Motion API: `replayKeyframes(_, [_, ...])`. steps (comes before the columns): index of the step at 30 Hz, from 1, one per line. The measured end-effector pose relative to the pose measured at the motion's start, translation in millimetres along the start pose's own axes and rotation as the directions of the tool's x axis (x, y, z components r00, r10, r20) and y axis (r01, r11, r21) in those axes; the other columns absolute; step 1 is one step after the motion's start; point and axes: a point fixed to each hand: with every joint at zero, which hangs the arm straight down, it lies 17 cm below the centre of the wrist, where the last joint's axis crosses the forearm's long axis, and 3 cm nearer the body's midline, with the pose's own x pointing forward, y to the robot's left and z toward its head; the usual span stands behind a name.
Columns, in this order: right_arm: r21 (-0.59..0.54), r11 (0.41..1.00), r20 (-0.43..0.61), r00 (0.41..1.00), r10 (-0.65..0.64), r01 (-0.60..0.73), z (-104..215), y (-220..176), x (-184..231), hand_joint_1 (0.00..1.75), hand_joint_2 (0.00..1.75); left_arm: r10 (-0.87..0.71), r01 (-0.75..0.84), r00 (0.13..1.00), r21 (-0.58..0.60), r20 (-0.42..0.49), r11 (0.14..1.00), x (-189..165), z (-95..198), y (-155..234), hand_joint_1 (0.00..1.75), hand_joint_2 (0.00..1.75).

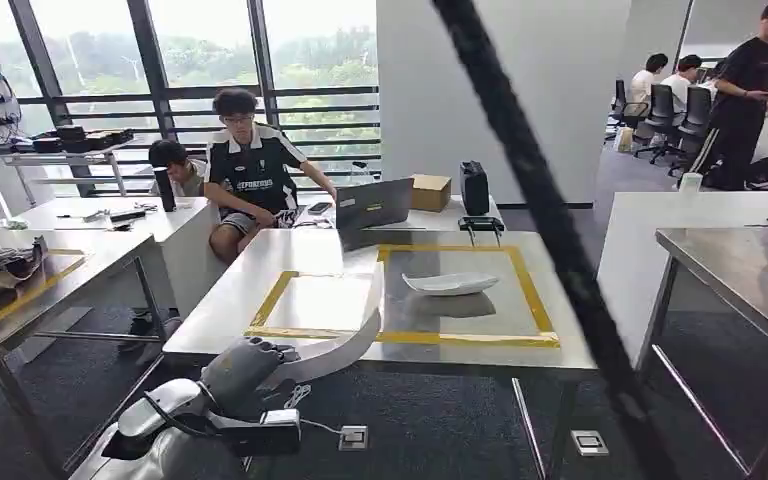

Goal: Take the parts from the cabinet and place them on the table.

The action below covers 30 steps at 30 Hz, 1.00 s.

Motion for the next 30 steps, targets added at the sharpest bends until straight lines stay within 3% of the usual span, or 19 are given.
replayKeyframes(30, [-0.102, 0.995, 0.029, 0.999, -0.015, 0.018, -2, -19, 3, 0.0, 0.0, -0.002, 0.002, 0.999, -0.011, 0.036, 1.0, 17, -12, -1, 1.75, 1.75])
